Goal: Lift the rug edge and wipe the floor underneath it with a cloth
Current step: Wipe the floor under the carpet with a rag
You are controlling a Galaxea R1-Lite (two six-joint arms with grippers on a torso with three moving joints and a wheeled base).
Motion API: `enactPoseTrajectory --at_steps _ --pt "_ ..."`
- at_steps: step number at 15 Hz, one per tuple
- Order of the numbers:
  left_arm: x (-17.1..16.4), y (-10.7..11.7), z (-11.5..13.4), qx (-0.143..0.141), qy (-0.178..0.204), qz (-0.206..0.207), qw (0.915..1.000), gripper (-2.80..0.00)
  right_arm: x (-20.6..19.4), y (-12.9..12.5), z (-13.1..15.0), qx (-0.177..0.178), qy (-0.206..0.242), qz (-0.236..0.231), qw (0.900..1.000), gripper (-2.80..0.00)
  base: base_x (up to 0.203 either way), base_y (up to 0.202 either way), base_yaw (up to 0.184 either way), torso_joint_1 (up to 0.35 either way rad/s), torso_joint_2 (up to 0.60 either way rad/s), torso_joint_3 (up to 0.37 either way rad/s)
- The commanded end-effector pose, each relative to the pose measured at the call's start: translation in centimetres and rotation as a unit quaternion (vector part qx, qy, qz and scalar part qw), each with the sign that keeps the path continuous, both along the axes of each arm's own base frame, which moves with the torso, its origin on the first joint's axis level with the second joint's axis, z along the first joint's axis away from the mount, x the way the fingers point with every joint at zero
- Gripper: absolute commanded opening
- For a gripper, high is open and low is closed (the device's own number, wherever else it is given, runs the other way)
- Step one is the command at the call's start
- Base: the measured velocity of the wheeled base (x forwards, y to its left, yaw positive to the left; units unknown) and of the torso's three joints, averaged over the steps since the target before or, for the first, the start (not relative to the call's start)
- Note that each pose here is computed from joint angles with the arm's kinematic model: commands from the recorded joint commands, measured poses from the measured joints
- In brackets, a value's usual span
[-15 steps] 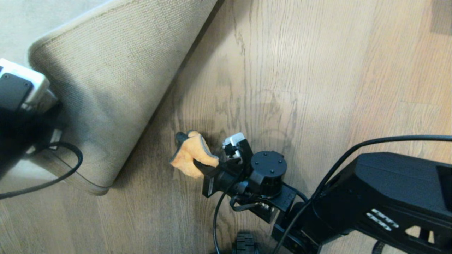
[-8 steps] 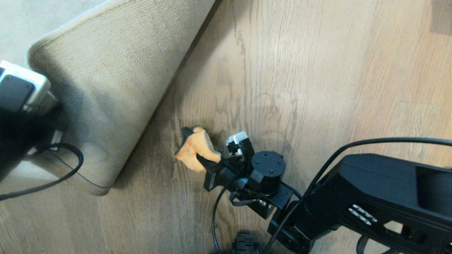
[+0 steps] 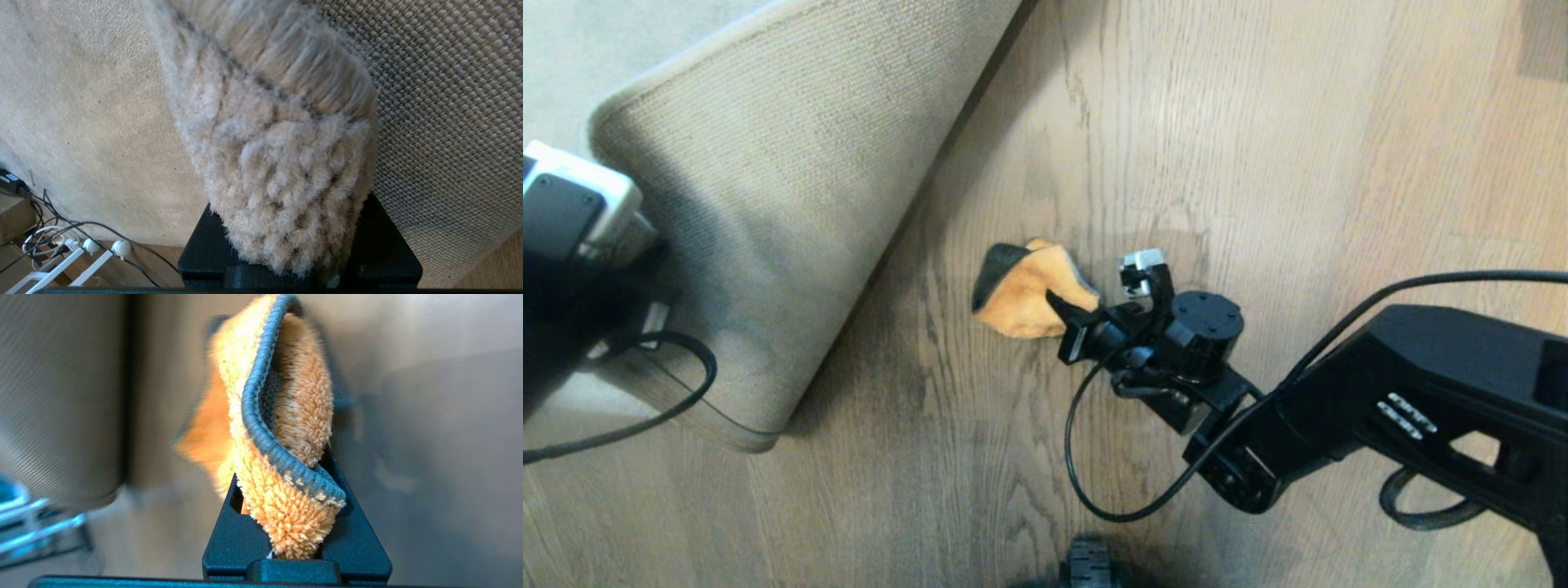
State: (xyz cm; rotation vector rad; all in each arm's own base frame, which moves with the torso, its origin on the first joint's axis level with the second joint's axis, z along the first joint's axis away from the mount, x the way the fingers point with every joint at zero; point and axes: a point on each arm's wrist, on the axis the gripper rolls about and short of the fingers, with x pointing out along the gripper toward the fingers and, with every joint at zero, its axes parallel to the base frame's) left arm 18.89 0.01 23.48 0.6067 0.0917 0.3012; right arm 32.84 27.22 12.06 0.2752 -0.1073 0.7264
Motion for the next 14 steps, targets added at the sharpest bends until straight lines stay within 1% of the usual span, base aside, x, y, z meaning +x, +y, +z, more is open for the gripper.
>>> enactPoseTrajectory --at_steps 1,3,5,8,11,14 --pt "0.1 0.0 0.0 0.002 0.0 0.001 1.0 -2.8 1.1 -2.3 1.8 0.015 -0.019 -0.029 0.999 -2.8 0.0 0.0 0.0 0.0 0.0 0.0" --pt "0.1 0.0 0.0 0.002 0.0 0.001 1.0 -2.8 1.3 -3.0 2.3 0.018 -0.023 -0.037 0.999 -2.8 0.0 0.0 0.0 0.0 0.0 0.0" --pt "0.1 0.0 0.0 0.002 0.0 0.001 1.0 -2.8 1.1 -3.0 2.3 0.017 -0.021 -0.035 0.999 -2.8 0.0 0.0 0.0 0.0 0.0 0.0" --pt "0.1 0.0 0.1 0.002 -0.007 0.001 1.0 -2.8 -0.2 -1.8 1.9 0.011 -0.014 -0.014 1.0 -2.8 0.0 0.0 0.0 0.0 0.0 0.0" --pt "0.1 0.0 0.1 0.002 -0.008 0.001 1.0 -2.8 -3.5 0.2 0.8 -0.003 0.003 0.03 1.0 -2.8 0.0 0.0 0.0 0.0 0.0 0.0" --pt "0.2 0.0 0.0 0.002 -0.005 0.0 1.0 -2.8 -7.7 2.5 -0.7 -0.018 0.018 0.088 0.996 -2.8 0.0 0.0 0.0 0.0 0.0 0.0"
